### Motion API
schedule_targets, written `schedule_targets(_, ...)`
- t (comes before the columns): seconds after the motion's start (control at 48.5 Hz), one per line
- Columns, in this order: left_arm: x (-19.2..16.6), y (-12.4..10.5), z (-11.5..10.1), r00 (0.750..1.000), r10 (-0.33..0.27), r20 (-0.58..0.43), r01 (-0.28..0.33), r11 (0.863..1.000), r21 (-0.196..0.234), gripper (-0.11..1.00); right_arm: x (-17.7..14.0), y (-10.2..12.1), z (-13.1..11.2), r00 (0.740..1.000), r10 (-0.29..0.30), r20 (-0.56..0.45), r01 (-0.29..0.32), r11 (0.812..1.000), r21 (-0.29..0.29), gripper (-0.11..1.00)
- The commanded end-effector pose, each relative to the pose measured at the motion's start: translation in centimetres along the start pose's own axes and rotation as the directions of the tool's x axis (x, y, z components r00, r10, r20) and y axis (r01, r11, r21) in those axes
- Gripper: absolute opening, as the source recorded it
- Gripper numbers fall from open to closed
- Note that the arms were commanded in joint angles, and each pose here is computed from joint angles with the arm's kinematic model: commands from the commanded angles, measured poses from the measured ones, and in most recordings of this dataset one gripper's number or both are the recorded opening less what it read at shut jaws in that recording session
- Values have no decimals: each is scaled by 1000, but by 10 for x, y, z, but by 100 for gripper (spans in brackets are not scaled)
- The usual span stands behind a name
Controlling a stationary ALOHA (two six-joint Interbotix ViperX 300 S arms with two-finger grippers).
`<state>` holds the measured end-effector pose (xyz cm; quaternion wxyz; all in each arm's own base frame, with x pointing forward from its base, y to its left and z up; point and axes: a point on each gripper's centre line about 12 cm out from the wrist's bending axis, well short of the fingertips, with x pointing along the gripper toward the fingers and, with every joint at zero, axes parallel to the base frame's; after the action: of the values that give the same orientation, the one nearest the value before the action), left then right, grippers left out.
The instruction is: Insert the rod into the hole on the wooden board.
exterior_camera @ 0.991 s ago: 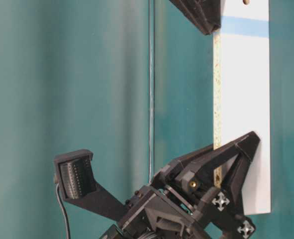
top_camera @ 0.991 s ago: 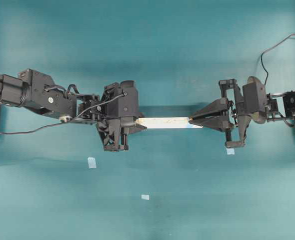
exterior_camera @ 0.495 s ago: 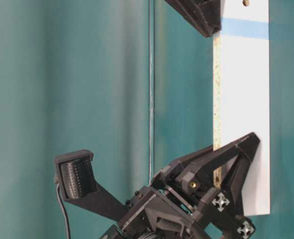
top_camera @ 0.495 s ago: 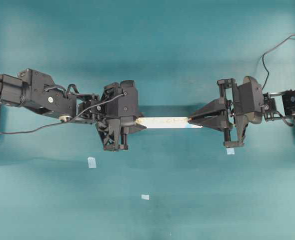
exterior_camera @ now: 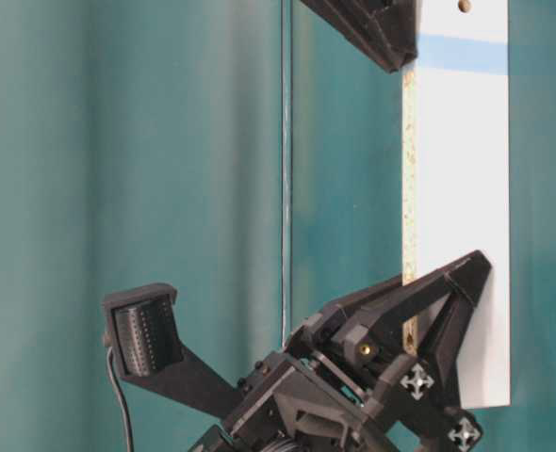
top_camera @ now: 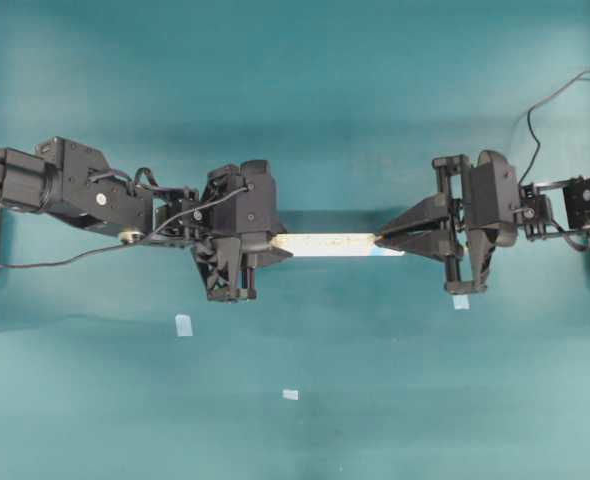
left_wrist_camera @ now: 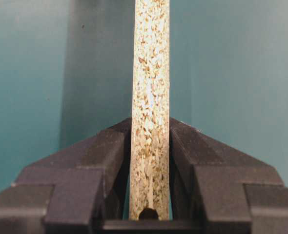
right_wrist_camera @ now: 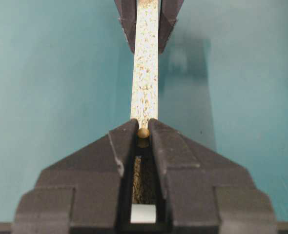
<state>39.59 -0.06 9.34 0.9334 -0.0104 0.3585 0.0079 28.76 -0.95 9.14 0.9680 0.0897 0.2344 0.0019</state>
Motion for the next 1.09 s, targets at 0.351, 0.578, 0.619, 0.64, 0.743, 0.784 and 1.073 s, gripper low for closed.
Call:
schedule_targets(0.351,-5,3,10,1000,6,31,-6,1000,0,31,-4,-1,10,1000,-20,-9,20,1000,0,81)
schedule_targets(0.578,-5,3,10,1000,6,31,-6,1000,-2,31,-16,3,34,997,-9,73,10,1000,-9,81)
schedule_targets(0.619,-5,3,9,1000,6,29,-6,1000,-2,31,-18,4,38,997,-11,82,12,1000,-11,81)
schedule_targets(0.64,-5,3,9,1000,6,29,-6,1000,-2,31,-20,4,40,996,-11,87,13,1000,-12,81)
schedule_targets(0.743,-5,3,9,1000,6,31,-6,1000,-2,31,-28,6,50,994,-15,105,17,1000,-17,81)
schedule_targets(0.784,-5,3,9,1000,6,29,-6,1000,-2,31,-31,6,52,994,-16,110,18,1000,-19,81)
schedule_targets(1.073,-4,4,9,1000,7,28,-7,1000,-3,31,-49,7,59,994,-31,108,34,999,-25,80)
